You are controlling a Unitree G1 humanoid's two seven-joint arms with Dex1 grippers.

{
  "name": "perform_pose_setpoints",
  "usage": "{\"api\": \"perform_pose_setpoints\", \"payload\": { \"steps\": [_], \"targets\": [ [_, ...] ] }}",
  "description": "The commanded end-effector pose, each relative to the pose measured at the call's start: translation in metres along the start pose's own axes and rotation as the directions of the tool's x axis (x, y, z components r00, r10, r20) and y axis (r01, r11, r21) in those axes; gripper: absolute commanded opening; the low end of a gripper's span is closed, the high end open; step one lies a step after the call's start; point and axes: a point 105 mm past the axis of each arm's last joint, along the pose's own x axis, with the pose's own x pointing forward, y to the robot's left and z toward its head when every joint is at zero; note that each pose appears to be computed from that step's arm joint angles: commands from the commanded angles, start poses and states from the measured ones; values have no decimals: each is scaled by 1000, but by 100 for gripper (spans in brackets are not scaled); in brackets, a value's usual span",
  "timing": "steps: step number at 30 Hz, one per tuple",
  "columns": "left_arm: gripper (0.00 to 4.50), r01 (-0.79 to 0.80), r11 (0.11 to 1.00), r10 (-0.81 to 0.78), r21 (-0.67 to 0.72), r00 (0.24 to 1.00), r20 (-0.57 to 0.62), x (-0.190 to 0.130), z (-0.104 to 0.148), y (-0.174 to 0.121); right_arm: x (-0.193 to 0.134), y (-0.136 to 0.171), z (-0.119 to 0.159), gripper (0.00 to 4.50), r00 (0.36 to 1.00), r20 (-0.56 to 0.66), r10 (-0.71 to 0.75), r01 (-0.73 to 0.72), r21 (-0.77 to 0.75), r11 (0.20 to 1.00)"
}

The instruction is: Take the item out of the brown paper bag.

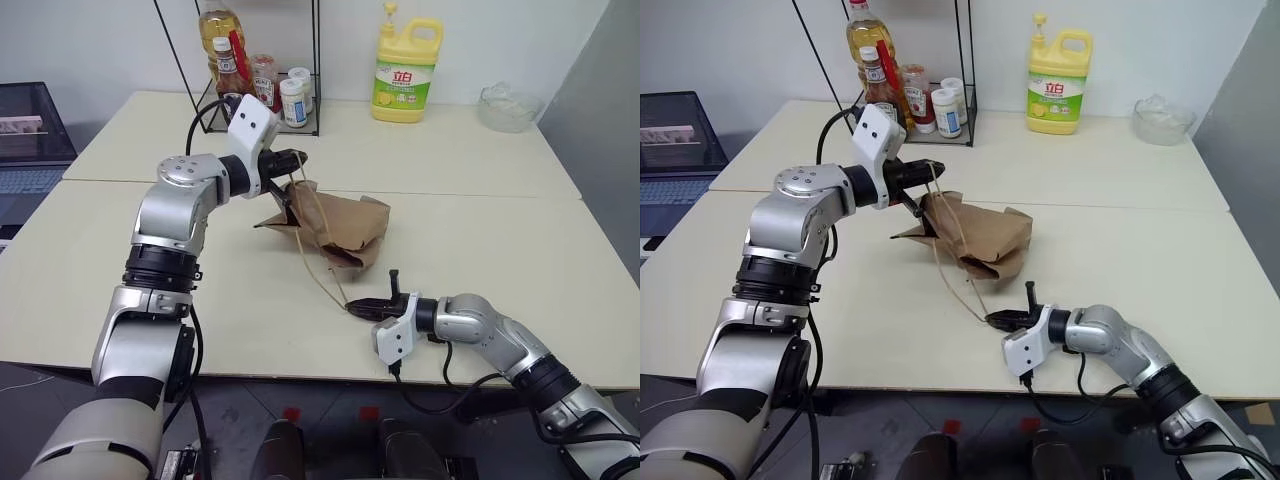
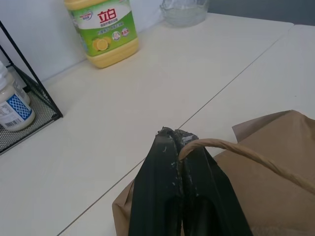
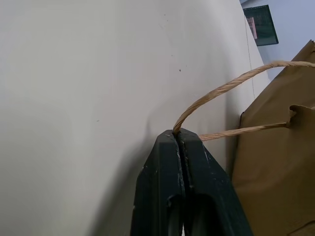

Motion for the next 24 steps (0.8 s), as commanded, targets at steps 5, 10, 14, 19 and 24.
{"api": "perform_pose_setpoints", "payload": {
  "steps": [5,10,14,19,24],
  "targets": [
    [0,-103,992,94,66,987,128,-12,47,19,-5,55,-10,2,974,-44,224,-220,68,973],
    [0,-103,992,93,72,988,124,-13,48,20,-12,68,-14,2,956,-56,287,-287,14,958],
    [0,-102,992,92,76,988,125,-13,49,20,-17,77,-17,2,936,-60,348,-349,-3,937],
    [0,-96,992,86,79,988,125,-13,49,18,-16,75,-17,2,933,-53,356,-357,-24,934],
    [0,-101,991,90,83,988,125,-14,50,20,-21,80,-19,2,915,-52,399,-402,-41,915]
  ]
}}
